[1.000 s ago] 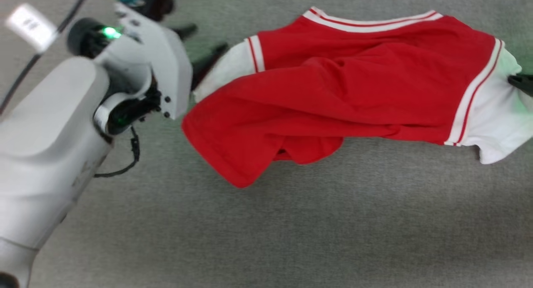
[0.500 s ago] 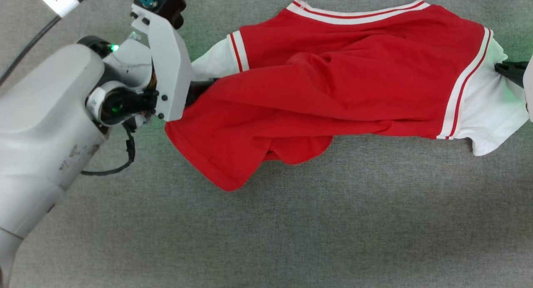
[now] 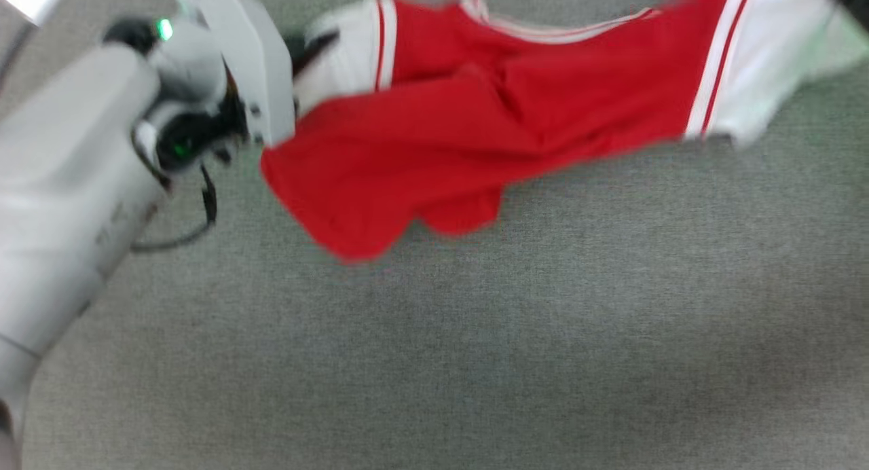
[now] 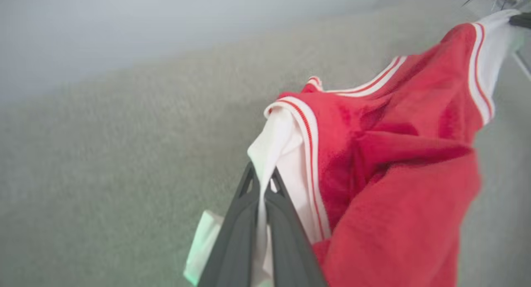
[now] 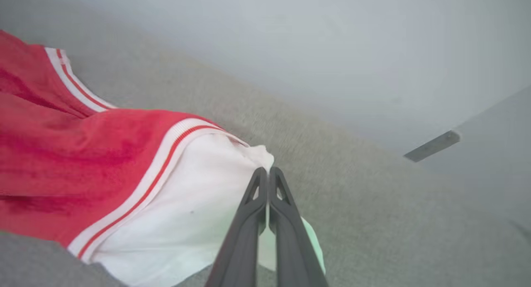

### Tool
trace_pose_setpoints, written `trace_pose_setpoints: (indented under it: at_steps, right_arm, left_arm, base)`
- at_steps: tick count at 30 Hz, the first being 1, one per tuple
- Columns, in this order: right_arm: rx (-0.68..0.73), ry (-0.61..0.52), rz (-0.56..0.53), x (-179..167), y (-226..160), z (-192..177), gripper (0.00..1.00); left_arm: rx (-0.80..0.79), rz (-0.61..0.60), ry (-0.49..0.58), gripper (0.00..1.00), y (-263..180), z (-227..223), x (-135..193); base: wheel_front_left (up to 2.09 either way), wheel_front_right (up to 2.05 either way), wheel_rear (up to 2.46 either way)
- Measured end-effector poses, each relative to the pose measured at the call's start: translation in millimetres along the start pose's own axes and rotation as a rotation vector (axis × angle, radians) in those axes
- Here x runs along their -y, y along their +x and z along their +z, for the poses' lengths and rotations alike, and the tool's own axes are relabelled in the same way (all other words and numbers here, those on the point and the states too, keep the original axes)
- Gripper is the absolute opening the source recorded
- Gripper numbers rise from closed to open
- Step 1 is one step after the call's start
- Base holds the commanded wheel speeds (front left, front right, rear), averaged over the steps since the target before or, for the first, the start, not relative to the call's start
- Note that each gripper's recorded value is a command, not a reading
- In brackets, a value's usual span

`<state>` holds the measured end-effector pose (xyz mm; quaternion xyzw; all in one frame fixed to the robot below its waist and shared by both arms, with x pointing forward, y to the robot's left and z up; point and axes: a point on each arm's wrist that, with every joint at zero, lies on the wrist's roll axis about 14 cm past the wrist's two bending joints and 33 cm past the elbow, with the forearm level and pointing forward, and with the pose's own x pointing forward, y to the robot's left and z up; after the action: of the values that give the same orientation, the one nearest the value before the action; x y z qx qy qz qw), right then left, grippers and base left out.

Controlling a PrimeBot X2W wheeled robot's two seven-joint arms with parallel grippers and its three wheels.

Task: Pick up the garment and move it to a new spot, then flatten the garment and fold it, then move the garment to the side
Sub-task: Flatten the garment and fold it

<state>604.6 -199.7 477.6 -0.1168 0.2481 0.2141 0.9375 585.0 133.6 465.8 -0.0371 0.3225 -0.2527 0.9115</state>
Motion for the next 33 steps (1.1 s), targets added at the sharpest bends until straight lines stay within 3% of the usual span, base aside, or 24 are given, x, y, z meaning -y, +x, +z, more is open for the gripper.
trace_pose_setpoints:
  at_steps: [9, 13, 16, 19, 22, 27, 33]
  right_arm:
    - [0.57, -0.026, -0.319, 92, -56, 171, 0.0]
    - [0.79, 0.007, -0.402, 108, -89, 234, 0.0]
    - [0.862, 0.025, -0.422, 109, -104, 260, 0.0]
    - [0.849, 0.018, -0.398, 98, -98, 259, 0.0]
    - [0.783, 0.001, -0.371, 90, -86, 234, 0.0]
    - [0.611, -0.04, -0.268, 63, -62, 163, 0.0]
    - [0.366, 0.025, -0.119, 30, -59, 61, 0.0]
  left_arm:
    - [0.64, 0.052, -0.015, 0.0, -43, 181, 2]
    - [0.969, 0.092, 0.0, 0.0, -97, 264, 7]
    - [1.054, 0.093, 0.032, 0.0, -116, 291, 18]
    - [1.031, 0.074, 0.021, 0.0, -112, 286, 26]
    - [0.925, 0.039, 0.025, 0.0, -94, 259, 31]
    - [0.685, -0.038, -0.053, 0.0, -57, 165, 32]
    - [0.459, -0.117, -0.14, 0.0, -49, 48, 41]
  base:
    - [0.0, 0.0, 0.0]
    - [0.0, 0.0, 0.0]
    - [0.0, 0.0, 0.0]
    - [0.0, 0.0, 0.0]
    - [0.0, 0.0, 0.0]
    - [0.0, 0.0, 0.0]
    - [0.0, 0.0, 0.0]
